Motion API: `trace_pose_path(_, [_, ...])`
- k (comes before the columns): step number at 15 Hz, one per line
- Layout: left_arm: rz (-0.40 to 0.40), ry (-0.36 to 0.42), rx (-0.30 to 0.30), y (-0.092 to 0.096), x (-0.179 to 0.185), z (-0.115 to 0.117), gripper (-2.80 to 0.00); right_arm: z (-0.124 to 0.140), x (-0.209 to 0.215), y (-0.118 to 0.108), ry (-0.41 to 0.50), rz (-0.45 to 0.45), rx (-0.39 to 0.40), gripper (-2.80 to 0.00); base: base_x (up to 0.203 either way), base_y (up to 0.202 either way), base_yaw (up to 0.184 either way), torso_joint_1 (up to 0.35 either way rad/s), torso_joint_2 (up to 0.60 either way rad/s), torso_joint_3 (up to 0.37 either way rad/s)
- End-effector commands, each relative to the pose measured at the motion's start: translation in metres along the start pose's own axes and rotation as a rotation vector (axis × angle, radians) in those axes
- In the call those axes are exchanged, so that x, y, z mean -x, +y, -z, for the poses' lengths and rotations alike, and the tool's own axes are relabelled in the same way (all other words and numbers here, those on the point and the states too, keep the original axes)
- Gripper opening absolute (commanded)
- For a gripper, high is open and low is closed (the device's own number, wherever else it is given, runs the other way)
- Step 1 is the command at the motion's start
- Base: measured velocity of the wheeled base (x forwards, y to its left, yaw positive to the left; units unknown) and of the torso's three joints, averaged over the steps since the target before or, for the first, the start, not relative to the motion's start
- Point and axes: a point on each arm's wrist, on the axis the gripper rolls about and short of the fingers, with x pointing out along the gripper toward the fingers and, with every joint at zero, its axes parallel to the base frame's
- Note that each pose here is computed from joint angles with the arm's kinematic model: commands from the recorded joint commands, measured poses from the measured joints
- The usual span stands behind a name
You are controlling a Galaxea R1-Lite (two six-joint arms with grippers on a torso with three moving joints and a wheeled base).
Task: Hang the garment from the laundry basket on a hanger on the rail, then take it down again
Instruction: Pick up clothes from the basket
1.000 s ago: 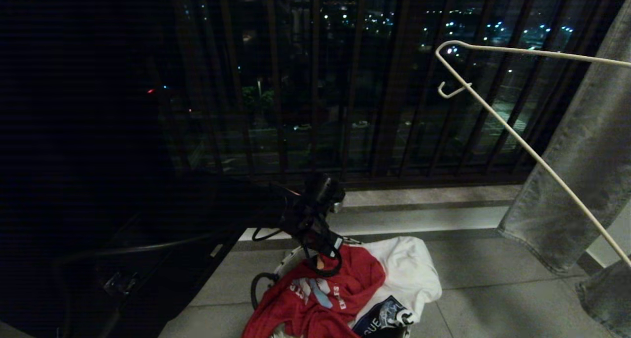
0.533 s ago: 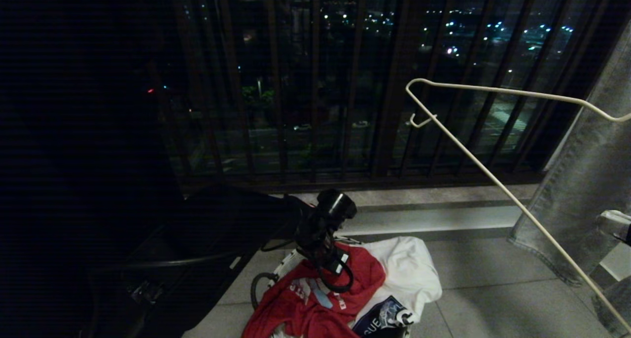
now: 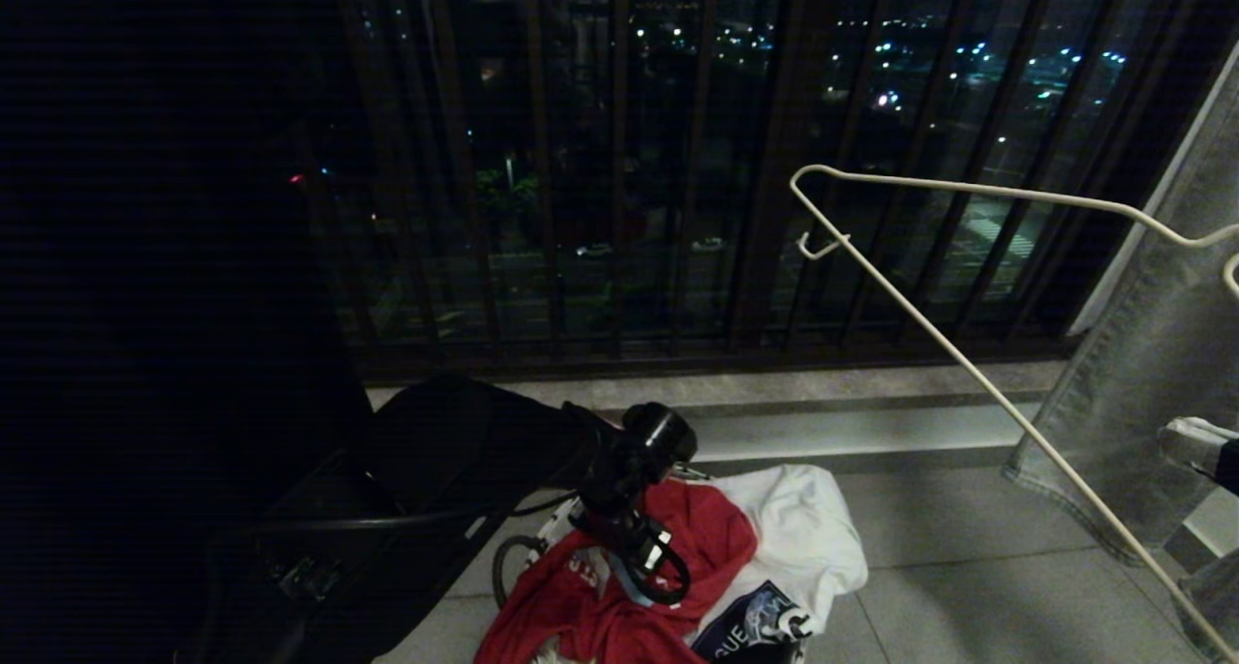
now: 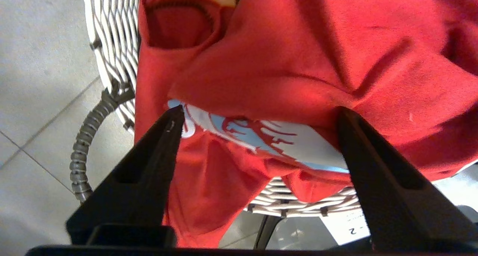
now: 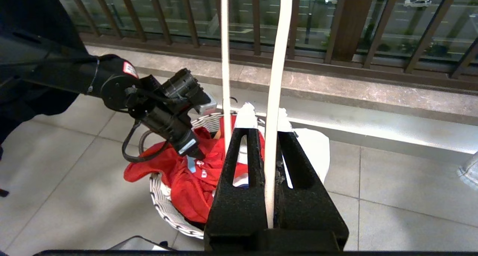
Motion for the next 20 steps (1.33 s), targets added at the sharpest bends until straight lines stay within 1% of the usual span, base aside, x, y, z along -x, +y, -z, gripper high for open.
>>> trace_pose_path(1, [0.013, 0.007, -0.002, -0.001, 0.001, 0.001, 0.0, 0.0, 0.0, 0.0, -0.001, 0.002, -0.002, -2.8, 0.0, 0.0, 0.0, 0.0, 0.0, 0.0])
trace_pose_path(3, [0.054, -0.002, 0.0, -0.004, 0.007, 0.0, 0.0, 0.0, 0.0, 0.0, -0.001, 0.002, -0.002, -2.8, 0.0, 0.0, 0.0, 0.0, 0.0, 0.0])
trace_pose_path(5, [0.13, -0.022, 0.026, -0.007, 0.024, -0.004, 0.0, 0.0, 0.0, 0.0, -0.001, 0.002, -0.002, -2.8, 0.0, 0.0, 0.0, 0.0, 0.0, 0.0])
trace_pose_path(6, [0.139, -0.018, 0.023, -0.01, 0.026, -0.002, 0.0, 0.0, 0.0, 0.0, -0.001, 0.002, -0.002, -2.8, 0.0, 0.0, 0.0, 0.0, 0.0, 0.0])
trace_pose_path(9, [0.131, 0.022, 0.02, -0.011, 0.015, 0.006, 0.0, 0.0, 0.0, 0.0, -0.001, 0.002, -0.002, -2.8, 0.0, 0.0, 0.0, 0.0, 0.0, 0.0])
trace_pose_path(12, [0.136, 0.042, 0.014, -0.013, 0.013, 0.011, 0.0, 0.0, 0.0, 0.0, 0.0, 0.002, -0.002, -2.8, 0.0, 0.0, 0.0, 0.0, 0.0, 0.0])
trace_pose_path(14, [0.13, 0.055, 0.008, -0.016, 0.006, 0.013, 0.0, 0.0, 0.0, 0.0, 0.0, 0.002, -0.002, -2.8, 0.0, 0.0, 0.0, 0.0, 0.0, 0.0])
trace_pose_path(17, [0.136, 0.024, 0.007, -0.017, 0.011, 0.006, 0.0, 0.0, 0.0, 0.0, 0.0, 0.002, -0.006, -2.8, 0.0, 0.0, 0.0, 0.0, 0.0, 0.0])
trace_pose_path(18, [0.136, 0.019, 0.002, -0.017, 0.013, 0.005, -1.89, 0.0, 0.0, 0.0, 0.0, 0.002, -0.006, -2.8, 0.0, 0.0, 0.0, 0.0, 0.0, 0.0])
trace_pose_path(19, [0.138, 0.016, -0.003, -0.018, 0.014, 0.005, -2.8, 0.0, 0.0, 0.0, 0.0, 0.002, -0.006, -2.8, 0.0, 0.0, 0.0, 0.0, 0.0, 0.0])
trace_pose_path(20, [0.138, 0.016, -0.006, -0.019, 0.014, 0.005, -2.8, 0.0, 0.0, 0.0, 0.0, 0.002, -0.006, -2.8, 0.0, 0.0, 0.0, 0.0, 0.0, 0.0])
